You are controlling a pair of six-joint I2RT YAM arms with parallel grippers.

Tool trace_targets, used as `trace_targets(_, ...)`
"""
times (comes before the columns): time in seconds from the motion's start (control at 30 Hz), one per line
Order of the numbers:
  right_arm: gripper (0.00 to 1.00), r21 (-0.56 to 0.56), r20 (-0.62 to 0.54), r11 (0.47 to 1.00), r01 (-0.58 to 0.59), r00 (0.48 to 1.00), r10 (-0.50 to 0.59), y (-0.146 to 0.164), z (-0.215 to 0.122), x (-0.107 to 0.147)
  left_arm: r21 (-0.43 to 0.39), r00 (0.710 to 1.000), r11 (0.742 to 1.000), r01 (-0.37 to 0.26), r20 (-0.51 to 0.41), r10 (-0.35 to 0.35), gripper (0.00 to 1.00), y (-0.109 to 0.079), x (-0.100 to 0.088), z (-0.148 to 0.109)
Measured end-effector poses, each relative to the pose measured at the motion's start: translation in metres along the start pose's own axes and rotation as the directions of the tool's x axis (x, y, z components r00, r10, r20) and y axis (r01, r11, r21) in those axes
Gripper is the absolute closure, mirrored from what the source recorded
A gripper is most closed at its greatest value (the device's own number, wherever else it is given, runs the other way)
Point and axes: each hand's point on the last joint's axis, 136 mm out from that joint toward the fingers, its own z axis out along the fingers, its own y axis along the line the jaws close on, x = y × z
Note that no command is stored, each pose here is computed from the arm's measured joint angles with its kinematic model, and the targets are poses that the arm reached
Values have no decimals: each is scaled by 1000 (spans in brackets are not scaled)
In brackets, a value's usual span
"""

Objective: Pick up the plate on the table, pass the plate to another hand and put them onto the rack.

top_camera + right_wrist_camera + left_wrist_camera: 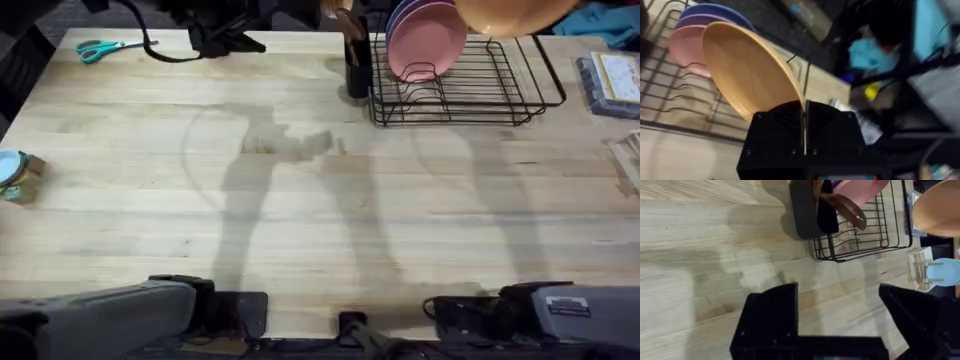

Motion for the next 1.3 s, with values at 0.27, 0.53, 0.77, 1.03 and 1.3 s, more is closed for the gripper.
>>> trace_targets(0.27, 969, -83, 70, 954, 288, 957, -283, 26, 31, -14, 0, 1000, 1000, 0, 0, 0, 8, 0, 0, 0)
trace_targets(0.53, 968, -177, 121, 822, 541, 841, -528, 59, 66, -7, 0, 1000, 1000, 0, 0, 0, 8, 0, 0, 0)
trace_targets(0.77, 968, -194, 187, 660, 726, 688, -701, 77, 83, -3, -1, 1000, 1000, 1, -2, -1, 8, 0, 0, 0)
trace_targets(1.03, 968, -146, 284, 583, 799, 599, -749, 89, 96, -18, -1, 1000, 1000, 2, -4, -2, 8, 0, 1, 0)
trace_targets(1.3, 969, -163, 308, 566, 808, 587, -749, 103, 115, -17, -1, 1000, 1000, 2, -4, -2, 8, 0, 1, 0)
